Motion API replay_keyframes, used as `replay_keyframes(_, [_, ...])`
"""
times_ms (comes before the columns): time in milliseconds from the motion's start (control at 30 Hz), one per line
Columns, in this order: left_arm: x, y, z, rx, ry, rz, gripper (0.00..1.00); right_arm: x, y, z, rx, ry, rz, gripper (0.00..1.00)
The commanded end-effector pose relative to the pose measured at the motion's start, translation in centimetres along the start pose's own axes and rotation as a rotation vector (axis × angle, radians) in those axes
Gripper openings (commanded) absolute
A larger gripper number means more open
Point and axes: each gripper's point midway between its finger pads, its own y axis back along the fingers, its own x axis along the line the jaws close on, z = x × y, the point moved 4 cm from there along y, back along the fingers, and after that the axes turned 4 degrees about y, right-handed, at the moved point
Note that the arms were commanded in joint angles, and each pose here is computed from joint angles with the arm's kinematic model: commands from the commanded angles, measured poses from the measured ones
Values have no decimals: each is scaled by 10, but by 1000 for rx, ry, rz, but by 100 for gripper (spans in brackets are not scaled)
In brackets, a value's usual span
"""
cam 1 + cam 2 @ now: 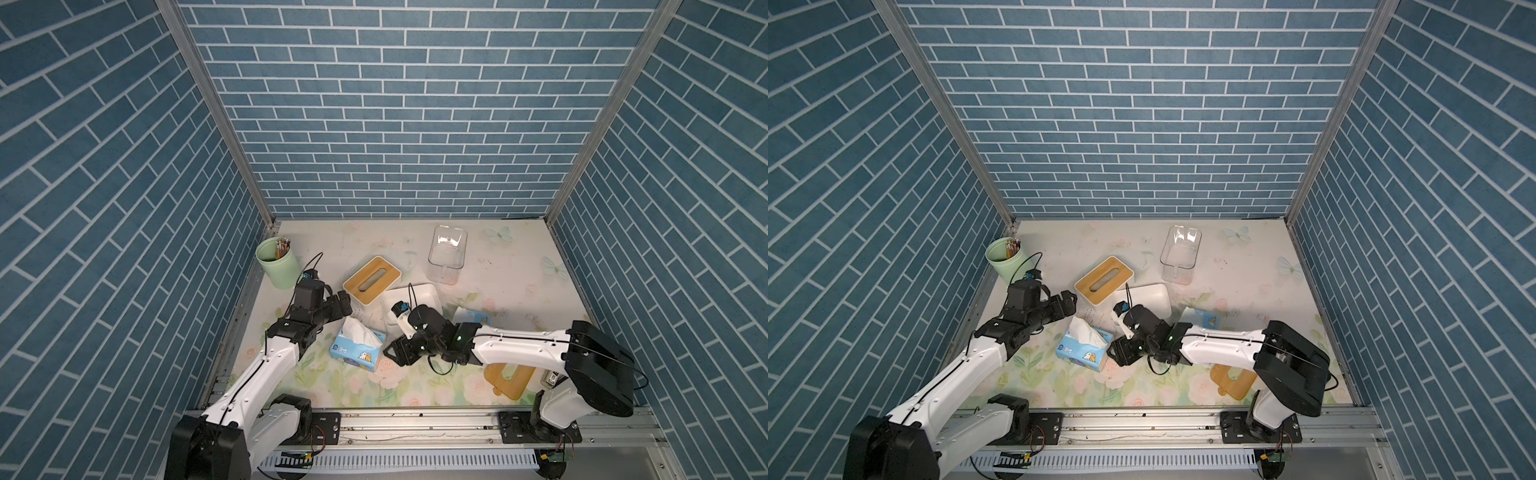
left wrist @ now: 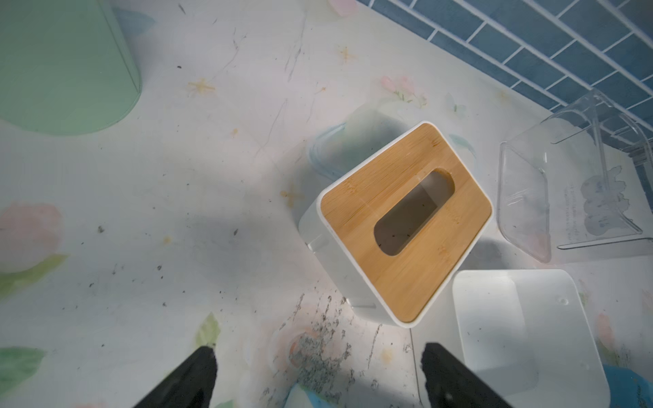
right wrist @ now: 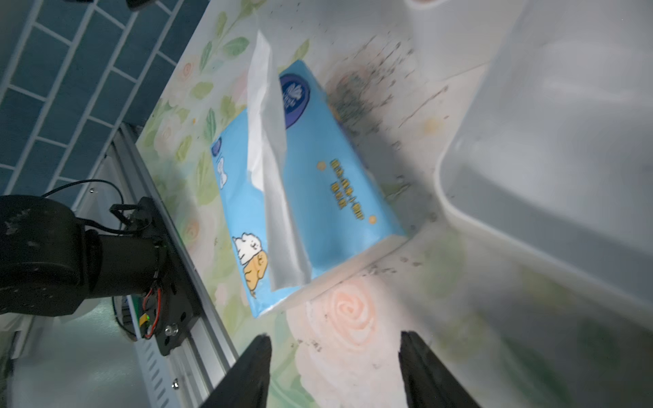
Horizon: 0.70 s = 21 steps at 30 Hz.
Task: Put the tissue paper into the tissue box
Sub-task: Pick up the paper towel from the center of the board.
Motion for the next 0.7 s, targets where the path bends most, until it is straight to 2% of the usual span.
replay_keyframes(0, [-1, 0, -7, 66, 21, -30, 96, 25, -11, 9, -93, -85, 106, 61])
replay_keyframes(200, [-4, -3, -2, 54, 5, -40, 98, 19, -23, 8, -130, -155, 82, 62])
replay_keyframes(367, [-7, -3, 2, 40, -3, -55, 98, 13, -38, 7, -102, -176, 36, 58])
replay_keyframes(567, [-9, -1, 3, 31, -2, -69, 98, 5, -48, 10, -101, -205, 8, 48])
replay_keyframes(667, [-6, -3, -2, 37, 11, -72, 98, -3, -45, 11, -120, -234, -9, 36])
